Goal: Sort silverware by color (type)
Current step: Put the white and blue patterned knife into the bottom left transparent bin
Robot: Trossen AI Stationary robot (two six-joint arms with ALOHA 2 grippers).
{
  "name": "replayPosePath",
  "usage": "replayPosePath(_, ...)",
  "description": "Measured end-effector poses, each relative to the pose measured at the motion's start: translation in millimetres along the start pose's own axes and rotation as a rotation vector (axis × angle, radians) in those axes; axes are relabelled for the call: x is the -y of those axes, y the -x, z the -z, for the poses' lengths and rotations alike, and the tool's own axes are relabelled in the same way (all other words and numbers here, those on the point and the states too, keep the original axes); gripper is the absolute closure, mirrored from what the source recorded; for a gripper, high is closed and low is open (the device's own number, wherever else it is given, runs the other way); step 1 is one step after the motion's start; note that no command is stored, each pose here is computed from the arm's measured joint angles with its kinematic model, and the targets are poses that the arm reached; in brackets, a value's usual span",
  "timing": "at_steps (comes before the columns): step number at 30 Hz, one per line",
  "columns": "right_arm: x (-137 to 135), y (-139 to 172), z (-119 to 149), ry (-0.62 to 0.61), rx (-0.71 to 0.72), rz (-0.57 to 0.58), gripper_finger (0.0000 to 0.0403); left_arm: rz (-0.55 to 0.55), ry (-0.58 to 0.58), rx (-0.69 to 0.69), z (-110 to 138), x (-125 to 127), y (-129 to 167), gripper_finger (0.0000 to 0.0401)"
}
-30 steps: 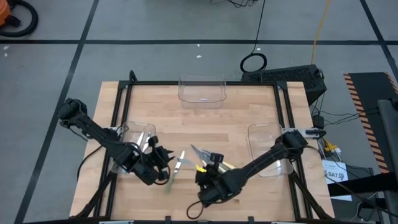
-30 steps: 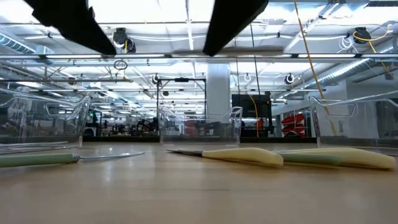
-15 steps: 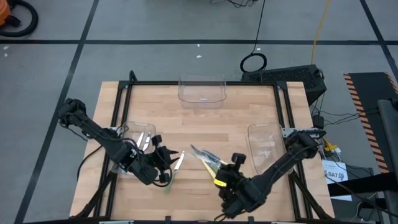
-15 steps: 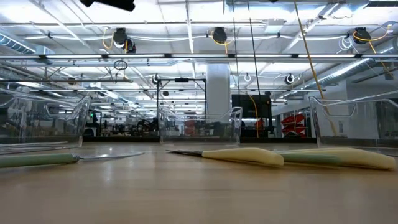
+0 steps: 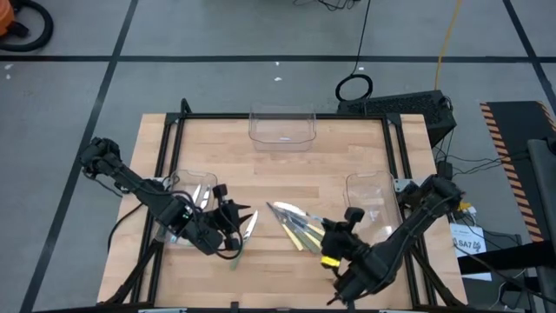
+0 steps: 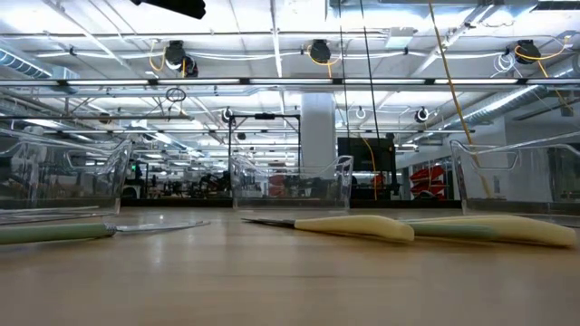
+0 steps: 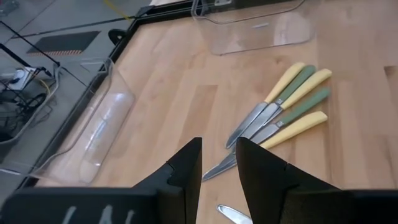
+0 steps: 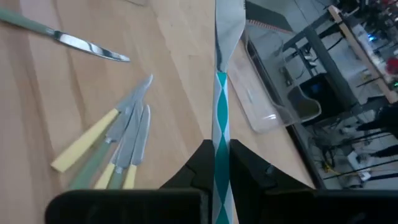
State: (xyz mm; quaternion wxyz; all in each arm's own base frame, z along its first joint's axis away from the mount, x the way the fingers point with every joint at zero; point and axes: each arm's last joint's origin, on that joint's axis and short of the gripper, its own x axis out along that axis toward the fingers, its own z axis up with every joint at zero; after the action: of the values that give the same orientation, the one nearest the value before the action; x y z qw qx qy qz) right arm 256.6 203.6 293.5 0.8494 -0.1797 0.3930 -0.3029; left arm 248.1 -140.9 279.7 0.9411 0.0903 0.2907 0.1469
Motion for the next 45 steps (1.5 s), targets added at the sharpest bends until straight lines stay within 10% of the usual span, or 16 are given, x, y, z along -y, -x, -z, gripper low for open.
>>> replayPosePath(19,38.0,-61.2,47.5,-0.301,0.580,-0.533,0.0381,0.046,-0.005,-0.033,6.7,22.1,-29.8,0.0293)
replayPosePath(45,17.4,-84.7,35.8,-0.422,1.162,-0.621,0.0380,0.226,0.031,0.224,-19.3,46.9,-46.8,0.0273)
